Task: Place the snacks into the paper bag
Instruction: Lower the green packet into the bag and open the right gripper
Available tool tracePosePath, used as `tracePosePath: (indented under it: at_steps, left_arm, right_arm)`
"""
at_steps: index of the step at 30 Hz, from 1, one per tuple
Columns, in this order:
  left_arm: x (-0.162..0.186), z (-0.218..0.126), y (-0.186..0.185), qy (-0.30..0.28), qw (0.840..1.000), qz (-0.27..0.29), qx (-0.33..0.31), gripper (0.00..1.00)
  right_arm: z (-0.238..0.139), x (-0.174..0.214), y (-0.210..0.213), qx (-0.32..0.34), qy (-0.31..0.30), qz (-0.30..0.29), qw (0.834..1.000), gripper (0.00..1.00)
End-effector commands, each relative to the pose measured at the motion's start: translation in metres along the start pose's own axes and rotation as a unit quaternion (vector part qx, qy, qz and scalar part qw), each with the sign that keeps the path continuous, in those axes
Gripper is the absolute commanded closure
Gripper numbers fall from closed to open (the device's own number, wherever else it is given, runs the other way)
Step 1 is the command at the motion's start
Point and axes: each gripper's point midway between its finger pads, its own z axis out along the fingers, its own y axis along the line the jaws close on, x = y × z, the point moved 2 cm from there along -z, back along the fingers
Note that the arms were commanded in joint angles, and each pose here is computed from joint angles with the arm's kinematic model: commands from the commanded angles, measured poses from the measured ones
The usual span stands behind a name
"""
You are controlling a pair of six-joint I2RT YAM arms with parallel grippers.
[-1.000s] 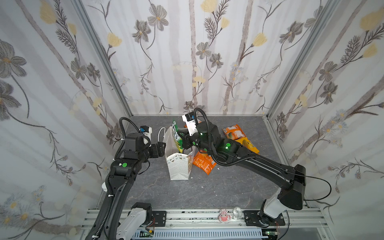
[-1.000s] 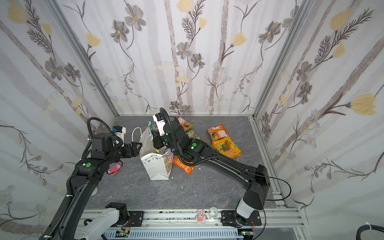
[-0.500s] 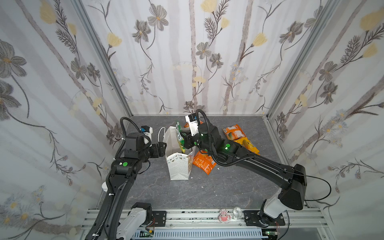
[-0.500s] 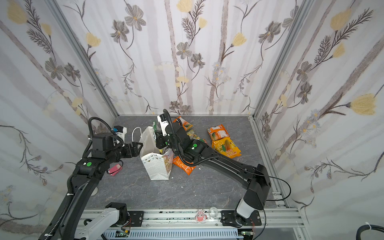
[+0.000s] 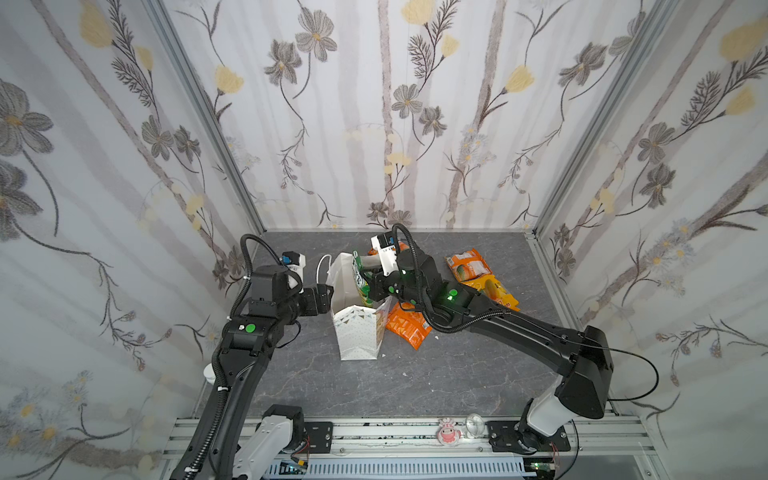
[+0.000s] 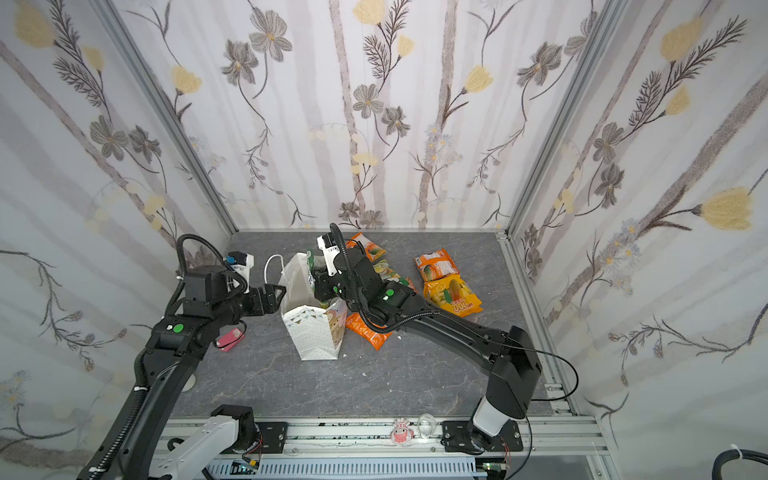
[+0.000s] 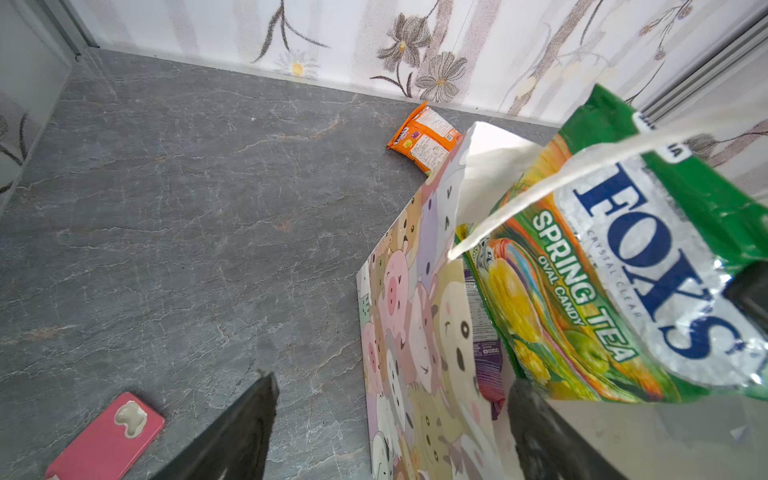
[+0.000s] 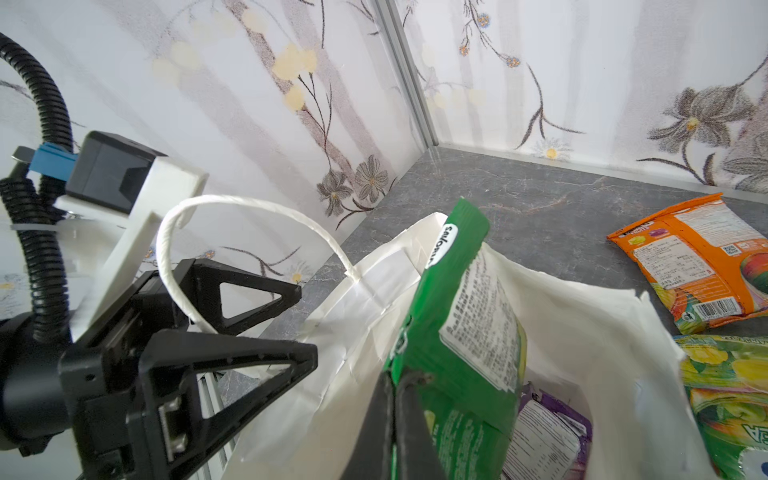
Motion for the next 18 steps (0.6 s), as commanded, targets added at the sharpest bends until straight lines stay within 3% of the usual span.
tracePosePath:
  at_steps: [1, 3, 8, 18]
  left_arm:
    - [-0.003, 0.001, -0.002, -0.007, 1.000, 0.002, 0.006, 0.13]
    - [-0.003, 0.002, -0.002, -0.006, 1.000, 0.002, 0.006, 0.13]
    - [-0.003, 0.002, -0.001, -0.005, 1.000, 0.000, 0.005, 0.13]
    - [-0.002, 0.005, 0.000, 0.001, 1.000, -0.001, 0.002, 0.13]
  right_arm:
    - [0.002, -0.013, 0.012, -0.033, -0.029, 0.012, 0.999, 0.95]
    - [0.003, -0.012, 0.013, -0.039, -0.028, 0.014, 0.999, 0.95]
    - [0.002, -0.014, 0.018, -0.050, -0.027, 0.016, 0.998, 0.79]
    - [-0.002, -0.021, 0.033, -0.065, -0.027, 0.000, 0.998, 0.75]
